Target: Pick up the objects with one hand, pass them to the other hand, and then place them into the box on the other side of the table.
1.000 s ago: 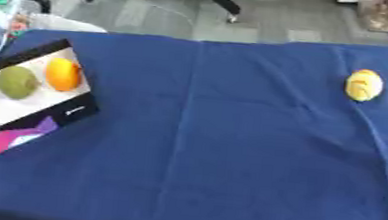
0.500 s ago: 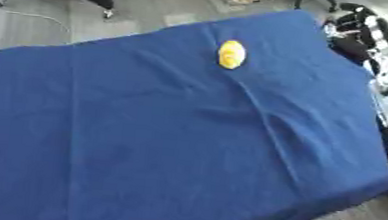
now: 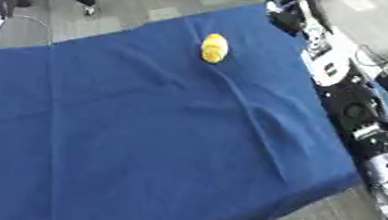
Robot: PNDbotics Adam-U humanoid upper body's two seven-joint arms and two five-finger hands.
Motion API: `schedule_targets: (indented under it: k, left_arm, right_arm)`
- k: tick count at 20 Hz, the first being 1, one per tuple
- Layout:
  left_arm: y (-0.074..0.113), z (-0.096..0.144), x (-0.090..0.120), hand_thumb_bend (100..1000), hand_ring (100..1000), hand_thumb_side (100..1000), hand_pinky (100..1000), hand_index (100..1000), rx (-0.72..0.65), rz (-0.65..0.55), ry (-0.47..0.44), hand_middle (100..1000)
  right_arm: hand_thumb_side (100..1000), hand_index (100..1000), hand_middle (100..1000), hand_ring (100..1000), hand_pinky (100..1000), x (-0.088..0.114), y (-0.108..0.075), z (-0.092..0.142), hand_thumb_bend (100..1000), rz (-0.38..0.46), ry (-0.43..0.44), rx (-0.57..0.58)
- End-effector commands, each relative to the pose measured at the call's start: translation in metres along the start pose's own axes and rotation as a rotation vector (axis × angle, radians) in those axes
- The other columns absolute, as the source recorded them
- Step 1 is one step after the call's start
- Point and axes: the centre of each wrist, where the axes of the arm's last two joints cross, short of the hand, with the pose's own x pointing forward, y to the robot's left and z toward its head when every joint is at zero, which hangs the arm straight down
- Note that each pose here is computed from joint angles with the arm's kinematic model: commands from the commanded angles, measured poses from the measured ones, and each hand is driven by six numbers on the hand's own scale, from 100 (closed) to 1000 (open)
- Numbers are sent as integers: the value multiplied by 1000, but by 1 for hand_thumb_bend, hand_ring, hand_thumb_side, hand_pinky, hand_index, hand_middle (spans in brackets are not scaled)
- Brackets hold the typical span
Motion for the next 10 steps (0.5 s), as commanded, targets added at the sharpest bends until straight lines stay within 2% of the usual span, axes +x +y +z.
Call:
schedule_targets:
  k: [1,7,10]
  left_arm:
    - [-4,-1,6,363,703,670,758,867,10,35,-25,746]
    - [-6,0,5,352,701,676,757,864,17,46,-26,743]
    - [-6,1,4,347,702,680,758,865,18,46,-24,744]
  right_arm:
    - [723,954,731,769,783,16,9,-8,100,28,-23,8]
    - [774,953,736,764,789,29,39,-7,100,44,-29,84]
    - [791,952,737,763,790,30,49,-4,100,48,-28,112]
